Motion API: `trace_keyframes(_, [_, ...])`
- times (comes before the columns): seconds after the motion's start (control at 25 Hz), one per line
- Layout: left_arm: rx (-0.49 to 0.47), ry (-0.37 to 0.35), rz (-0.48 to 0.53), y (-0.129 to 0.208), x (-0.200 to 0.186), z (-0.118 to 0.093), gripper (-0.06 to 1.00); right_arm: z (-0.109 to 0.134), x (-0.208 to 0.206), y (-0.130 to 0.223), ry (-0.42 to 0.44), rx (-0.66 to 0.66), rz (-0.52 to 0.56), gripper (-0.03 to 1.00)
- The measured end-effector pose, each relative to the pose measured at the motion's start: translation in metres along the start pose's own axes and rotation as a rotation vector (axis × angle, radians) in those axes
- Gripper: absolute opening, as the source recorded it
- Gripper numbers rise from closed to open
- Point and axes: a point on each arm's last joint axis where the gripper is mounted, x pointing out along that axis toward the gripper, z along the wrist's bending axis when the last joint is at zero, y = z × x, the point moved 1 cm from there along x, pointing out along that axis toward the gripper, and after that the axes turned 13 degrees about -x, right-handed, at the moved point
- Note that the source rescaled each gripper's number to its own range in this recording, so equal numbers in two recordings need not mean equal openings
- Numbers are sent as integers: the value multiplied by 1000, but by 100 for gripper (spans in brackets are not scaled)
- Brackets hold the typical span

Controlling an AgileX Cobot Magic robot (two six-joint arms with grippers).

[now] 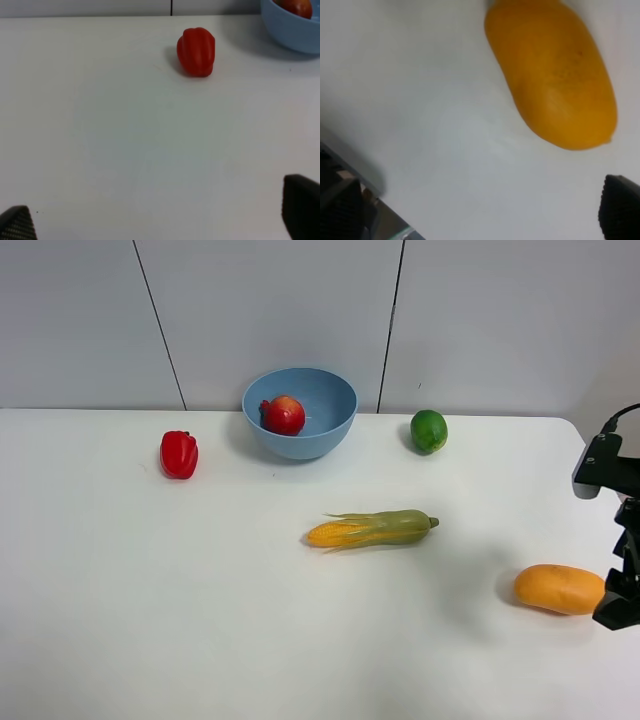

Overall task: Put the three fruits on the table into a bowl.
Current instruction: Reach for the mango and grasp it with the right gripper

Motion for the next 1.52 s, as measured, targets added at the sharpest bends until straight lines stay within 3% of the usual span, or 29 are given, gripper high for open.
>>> trace_keyframes(0.52, [0, 0, 0, 0, 0, 0, 100, -19, 2, 1, 143, -389, 50, 80])
trace_keyframes(0.88, [0, 0, 0, 0, 0, 0, 100, -31, 31, -6, 46, -389, 31, 79])
trace_keyframes(1.52, [0, 0, -1, 0, 0, 0, 100, -47, 61, -12, 36, -409, 28, 78])
